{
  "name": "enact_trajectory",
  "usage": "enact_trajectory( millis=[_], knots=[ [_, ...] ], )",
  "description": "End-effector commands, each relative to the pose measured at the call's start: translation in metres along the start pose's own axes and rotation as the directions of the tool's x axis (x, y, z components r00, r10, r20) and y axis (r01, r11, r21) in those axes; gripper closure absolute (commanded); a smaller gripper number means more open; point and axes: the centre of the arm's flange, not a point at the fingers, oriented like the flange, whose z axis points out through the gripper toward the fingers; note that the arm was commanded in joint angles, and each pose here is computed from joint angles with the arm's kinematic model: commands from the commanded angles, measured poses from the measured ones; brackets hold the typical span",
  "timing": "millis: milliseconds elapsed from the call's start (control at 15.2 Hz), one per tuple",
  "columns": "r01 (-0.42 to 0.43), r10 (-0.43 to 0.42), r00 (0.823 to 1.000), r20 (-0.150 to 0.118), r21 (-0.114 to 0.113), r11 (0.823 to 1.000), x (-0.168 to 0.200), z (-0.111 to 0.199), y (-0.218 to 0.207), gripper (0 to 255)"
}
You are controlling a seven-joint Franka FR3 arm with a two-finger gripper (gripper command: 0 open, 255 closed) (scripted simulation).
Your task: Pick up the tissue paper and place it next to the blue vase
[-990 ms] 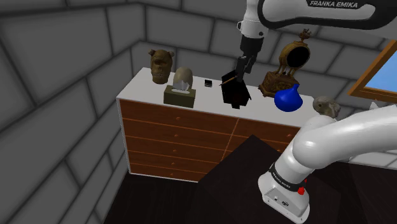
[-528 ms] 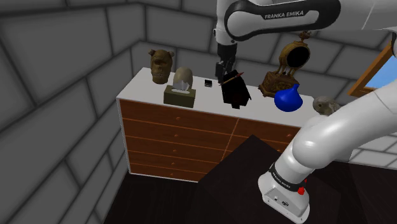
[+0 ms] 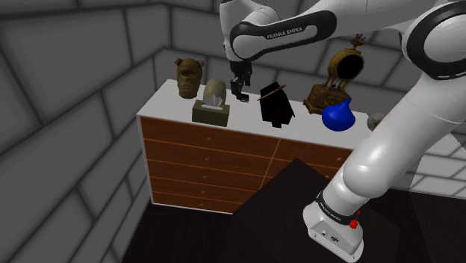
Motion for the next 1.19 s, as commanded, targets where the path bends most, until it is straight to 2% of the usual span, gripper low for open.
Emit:
enact_trajectory(
  millis=[0, 330, 660, 726, 1122],
  knots=[
    [0.022, -0.022, 1.0, 0.009, -0.031, 0.999, 0.028, 0.01, -0.002, 0],
    [0.076, -0.073, 0.997, 0.034, -0.105, 0.992, 0.092, 0.034, -0.009, 0],
    [0.131, -0.122, 0.991, 0.063, -0.176, 0.976, 0.156, 0.061, -0.018, 0],
    [0.137, -0.127, 0.99, 0.067, -0.184, 0.973, 0.163, 0.064, -0.019, 0],
    [0.137, -0.127, 0.99, 0.067, -0.184, 0.973, 0.161, 0.095, -0.013, 0]
  ],
)
